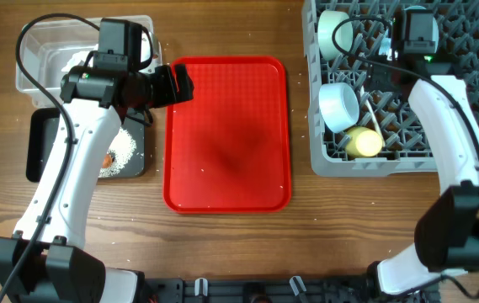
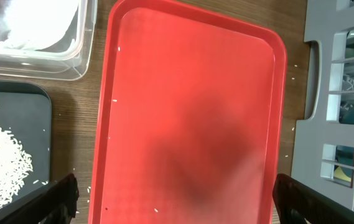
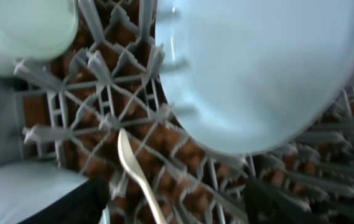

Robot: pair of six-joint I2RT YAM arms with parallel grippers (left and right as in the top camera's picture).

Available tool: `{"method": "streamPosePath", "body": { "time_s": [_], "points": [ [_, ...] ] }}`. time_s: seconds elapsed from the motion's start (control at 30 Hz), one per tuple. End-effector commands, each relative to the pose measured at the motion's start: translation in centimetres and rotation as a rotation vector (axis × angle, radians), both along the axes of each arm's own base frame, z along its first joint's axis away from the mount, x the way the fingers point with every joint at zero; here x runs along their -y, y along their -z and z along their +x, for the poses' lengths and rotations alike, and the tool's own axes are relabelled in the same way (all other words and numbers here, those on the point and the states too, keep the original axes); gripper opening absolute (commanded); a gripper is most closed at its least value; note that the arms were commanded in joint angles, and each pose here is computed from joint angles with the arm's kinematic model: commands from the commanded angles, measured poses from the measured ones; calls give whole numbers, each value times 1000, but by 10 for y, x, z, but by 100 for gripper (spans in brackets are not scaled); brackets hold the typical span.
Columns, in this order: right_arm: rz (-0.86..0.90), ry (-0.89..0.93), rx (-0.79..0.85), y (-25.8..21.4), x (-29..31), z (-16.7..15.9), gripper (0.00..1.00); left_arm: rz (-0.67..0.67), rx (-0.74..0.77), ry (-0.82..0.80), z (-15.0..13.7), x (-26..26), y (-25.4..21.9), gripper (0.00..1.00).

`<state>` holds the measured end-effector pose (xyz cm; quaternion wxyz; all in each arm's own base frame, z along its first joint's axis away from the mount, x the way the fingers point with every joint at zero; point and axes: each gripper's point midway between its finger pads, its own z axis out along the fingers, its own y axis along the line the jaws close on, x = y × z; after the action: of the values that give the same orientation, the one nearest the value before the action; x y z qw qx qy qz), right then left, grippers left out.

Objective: Sort waste into correct bins and load items into the dishwasher rack

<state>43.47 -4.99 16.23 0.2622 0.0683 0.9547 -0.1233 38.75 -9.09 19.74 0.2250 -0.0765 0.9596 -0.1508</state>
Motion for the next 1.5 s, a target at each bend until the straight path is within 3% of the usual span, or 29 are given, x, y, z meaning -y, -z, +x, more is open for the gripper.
{"method": "streamPosePath", "body": {
  "time_s": [0.0, 0.23, 0.47, 0.7, 0.97, 1.17, 1.3, 1.47],
  "points": [
    [-86, 5, 244, -114, 9, -15, 100, -10, -15, 1, 0, 3, 5, 100],
    [-125, -6, 428, -193, 11, -60, 100, -10, -14, 1, 0, 3, 5, 100],
    [-125, -5, 451, -200, 11, -66, 100, -10, -15, 1, 0, 3, 5, 100],
    [-124, -7, 414, -187, 11, -59, 100, -10, -15, 1, 0, 3, 5, 100],
    [-98, -23, 423, -174, 6, -81, 100, -10, -15, 1, 0, 3, 5, 100],
    [2, -135, 676, -161, -20, -101, 100, -10, -15, 1, 0, 3, 5, 100],
    [77, -252, 800, -120, -43, -133, 100, -10, -15, 1, 0, 3, 5, 100],
    [92, -283, 841, -63, -49, -162, 100, -10, -15, 1, 0, 3, 5, 100]
  ]
}}
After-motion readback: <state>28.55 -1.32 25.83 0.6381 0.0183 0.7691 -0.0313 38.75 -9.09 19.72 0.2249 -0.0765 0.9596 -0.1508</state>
